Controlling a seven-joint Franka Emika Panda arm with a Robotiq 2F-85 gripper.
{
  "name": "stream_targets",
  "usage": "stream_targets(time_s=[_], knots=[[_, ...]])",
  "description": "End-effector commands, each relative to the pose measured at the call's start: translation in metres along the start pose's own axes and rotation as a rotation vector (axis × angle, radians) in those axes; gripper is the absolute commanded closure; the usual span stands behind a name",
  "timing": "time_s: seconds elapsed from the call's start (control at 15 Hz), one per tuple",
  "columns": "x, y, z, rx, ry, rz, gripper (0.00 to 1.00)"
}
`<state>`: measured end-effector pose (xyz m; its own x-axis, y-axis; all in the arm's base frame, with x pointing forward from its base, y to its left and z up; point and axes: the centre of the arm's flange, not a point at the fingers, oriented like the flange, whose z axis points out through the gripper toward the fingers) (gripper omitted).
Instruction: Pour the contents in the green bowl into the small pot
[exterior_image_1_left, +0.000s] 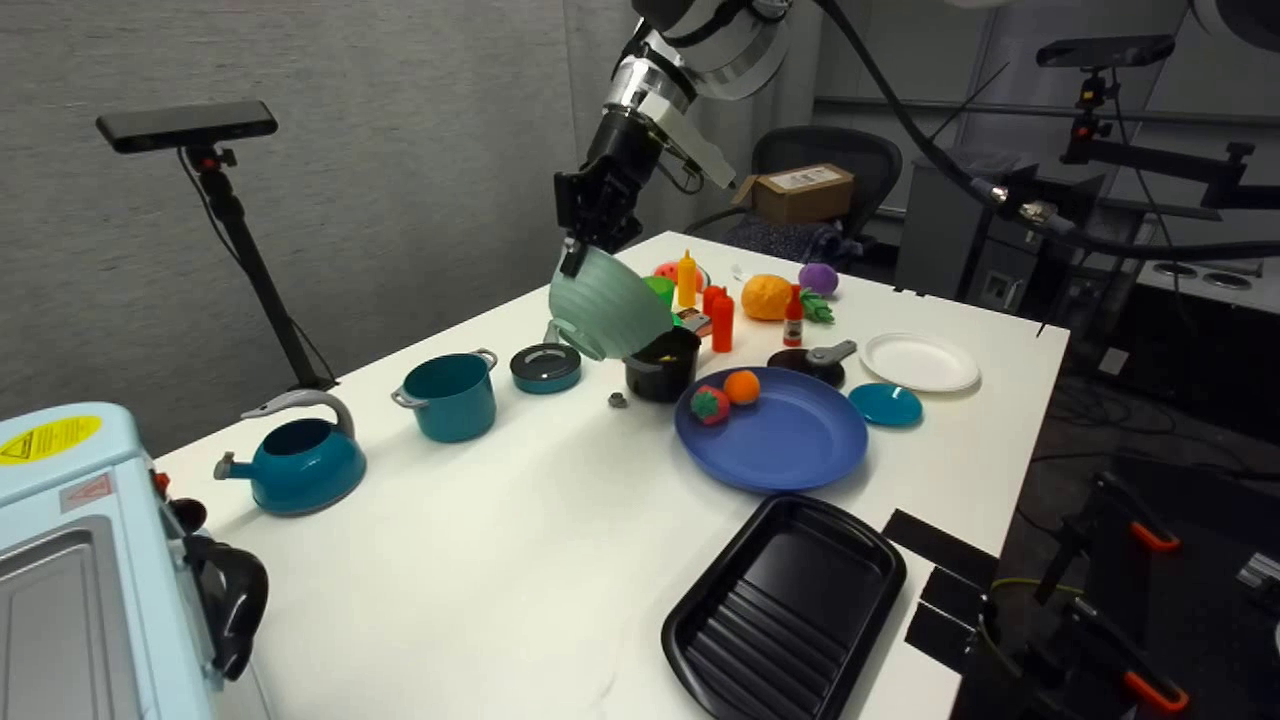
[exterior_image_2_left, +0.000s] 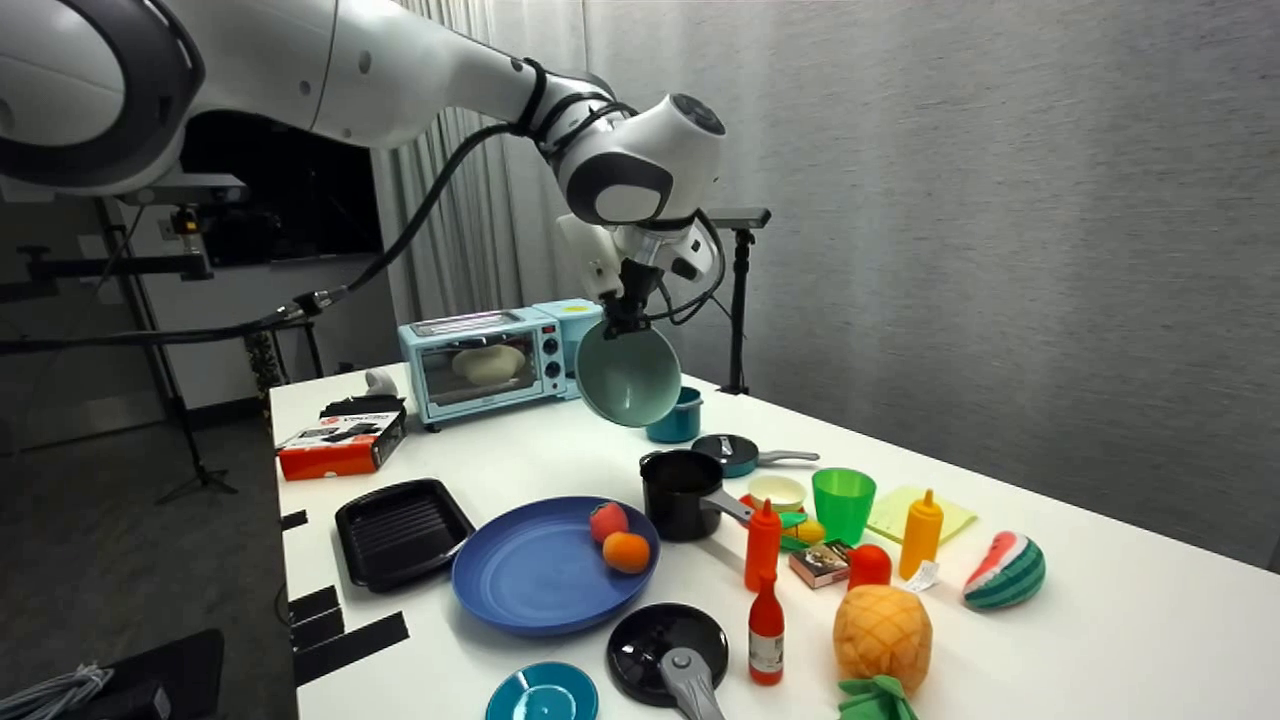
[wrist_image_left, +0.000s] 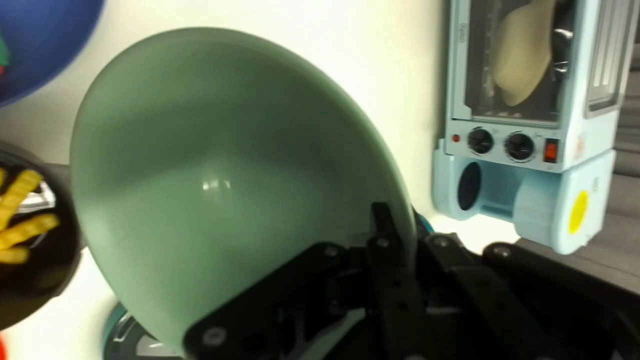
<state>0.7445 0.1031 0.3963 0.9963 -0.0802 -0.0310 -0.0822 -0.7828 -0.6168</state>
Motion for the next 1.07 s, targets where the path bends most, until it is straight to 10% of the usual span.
stream_targets(time_s=[0.0,0.73,1.0], knots=[[-0.01,-0.001,0.005,-0.202,0.005,0.013,0.98],[-0.02,-0.093,0.061,-0.746,-0.062,-0.313,0.98],[-0.016,-0.118,0.111,-0.754,-0.106,-0.466,0.98]])
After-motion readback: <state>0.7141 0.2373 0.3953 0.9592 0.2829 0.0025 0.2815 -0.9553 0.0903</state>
